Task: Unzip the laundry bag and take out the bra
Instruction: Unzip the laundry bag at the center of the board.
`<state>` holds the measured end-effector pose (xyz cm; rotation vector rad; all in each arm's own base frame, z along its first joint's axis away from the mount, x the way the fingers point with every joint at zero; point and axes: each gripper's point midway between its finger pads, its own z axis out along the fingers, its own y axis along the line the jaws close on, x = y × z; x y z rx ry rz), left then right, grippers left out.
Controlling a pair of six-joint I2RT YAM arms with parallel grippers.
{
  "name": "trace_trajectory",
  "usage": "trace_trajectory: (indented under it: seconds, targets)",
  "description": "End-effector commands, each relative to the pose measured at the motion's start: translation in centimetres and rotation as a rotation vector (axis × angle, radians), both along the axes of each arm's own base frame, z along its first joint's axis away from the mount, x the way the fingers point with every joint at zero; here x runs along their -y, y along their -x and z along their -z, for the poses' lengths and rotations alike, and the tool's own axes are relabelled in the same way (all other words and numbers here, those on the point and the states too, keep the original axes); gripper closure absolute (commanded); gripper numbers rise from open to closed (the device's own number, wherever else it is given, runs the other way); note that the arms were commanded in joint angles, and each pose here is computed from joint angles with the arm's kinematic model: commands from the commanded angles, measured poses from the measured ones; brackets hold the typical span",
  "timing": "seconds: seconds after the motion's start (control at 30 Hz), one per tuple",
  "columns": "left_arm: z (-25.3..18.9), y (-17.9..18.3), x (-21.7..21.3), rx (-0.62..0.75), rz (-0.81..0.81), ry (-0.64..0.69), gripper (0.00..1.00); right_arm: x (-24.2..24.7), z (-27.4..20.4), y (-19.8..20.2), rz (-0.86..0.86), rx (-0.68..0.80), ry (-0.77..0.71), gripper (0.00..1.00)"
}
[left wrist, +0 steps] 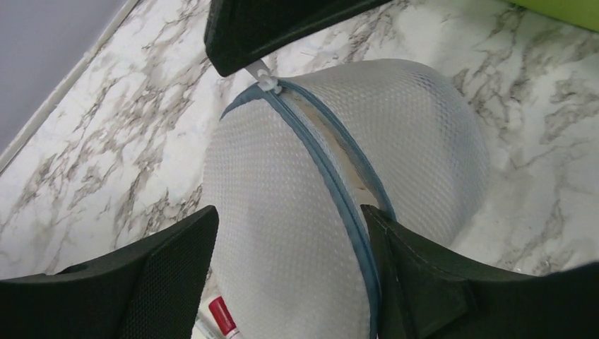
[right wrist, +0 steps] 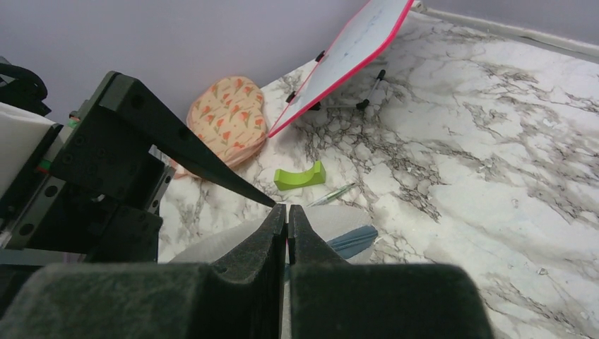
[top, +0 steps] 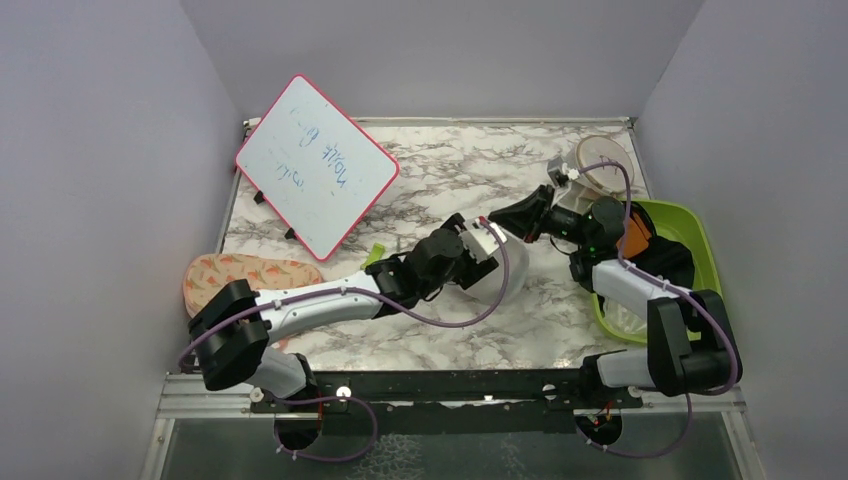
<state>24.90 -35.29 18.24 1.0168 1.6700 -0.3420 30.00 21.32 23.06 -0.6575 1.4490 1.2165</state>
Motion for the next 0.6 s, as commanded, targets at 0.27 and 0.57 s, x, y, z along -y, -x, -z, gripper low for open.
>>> trace_trajectory:
  seconds: [0.27,0.57]
  targets:
    - [-3.7,-3.9,0.8,0.079,-0.190,0.022,0.53,0.1,0.0,1.0,0.034,0.006,0.005,0.99]
    - [-4.3,-2.8,0.7,0.146,-0.081,0.004,0.89,0.5,0.1,0.0,0.096,-0.020,0.010,0.99]
